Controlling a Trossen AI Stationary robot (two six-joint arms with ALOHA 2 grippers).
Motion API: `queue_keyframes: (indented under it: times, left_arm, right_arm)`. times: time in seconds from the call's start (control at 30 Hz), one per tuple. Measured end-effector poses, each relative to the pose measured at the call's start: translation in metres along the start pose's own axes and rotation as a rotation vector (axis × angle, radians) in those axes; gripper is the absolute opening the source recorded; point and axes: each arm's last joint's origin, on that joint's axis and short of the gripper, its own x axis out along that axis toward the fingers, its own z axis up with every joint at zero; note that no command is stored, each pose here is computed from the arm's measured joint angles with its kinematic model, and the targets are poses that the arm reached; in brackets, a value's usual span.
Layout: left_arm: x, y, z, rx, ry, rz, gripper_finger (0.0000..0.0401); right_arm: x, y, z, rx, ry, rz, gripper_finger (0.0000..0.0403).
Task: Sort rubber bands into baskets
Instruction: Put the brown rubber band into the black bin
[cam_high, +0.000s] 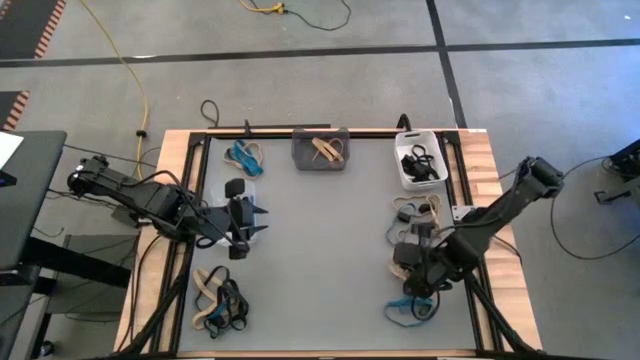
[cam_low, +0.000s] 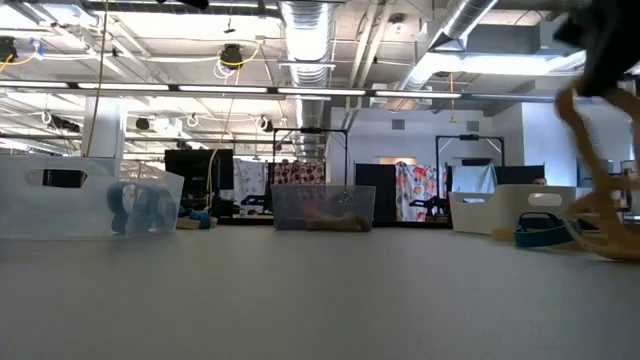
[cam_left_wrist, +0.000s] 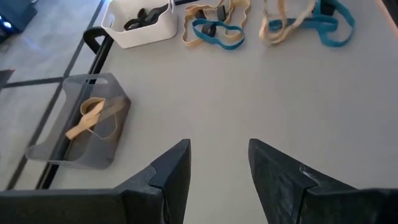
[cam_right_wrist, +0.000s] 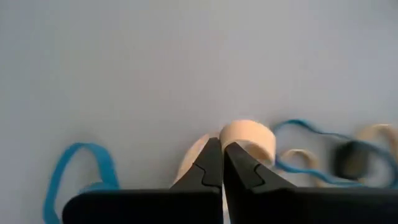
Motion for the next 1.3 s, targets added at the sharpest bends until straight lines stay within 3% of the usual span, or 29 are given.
queue_keyframes:
  times: [0.37, 0.77, 0.97, 1.3]
  left_arm:
    - [0.000, 0.000, 0.000, -0.053, 0.000, 0.000, 0.0153]
    - [0.000, 0.000, 0.000, -0.018, 0.000, 0.001, 0.0153]
    - [0.000, 0.000, 0.000, 0.000, 0.000, 0.001, 0.0153]
    - [0.000, 0.000, 0.000, -0.050, -0.001, 0.001, 0.0153]
  right_arm:
    - [-0.066, -0.002, 0.024, -0.037, -0.195, -0.097, 0.0023]
    - [-0.053, -0.023, 0.072, -0.095, -0.328, -0.168, 0.0023]
    - [-0.040, -0.058, 0.111, -0.096, -0.401, -0.220, 0.0023]
    - [-0.020, -0.145, 0.163, -0.071, -0.522, -0.144, 0.0023]
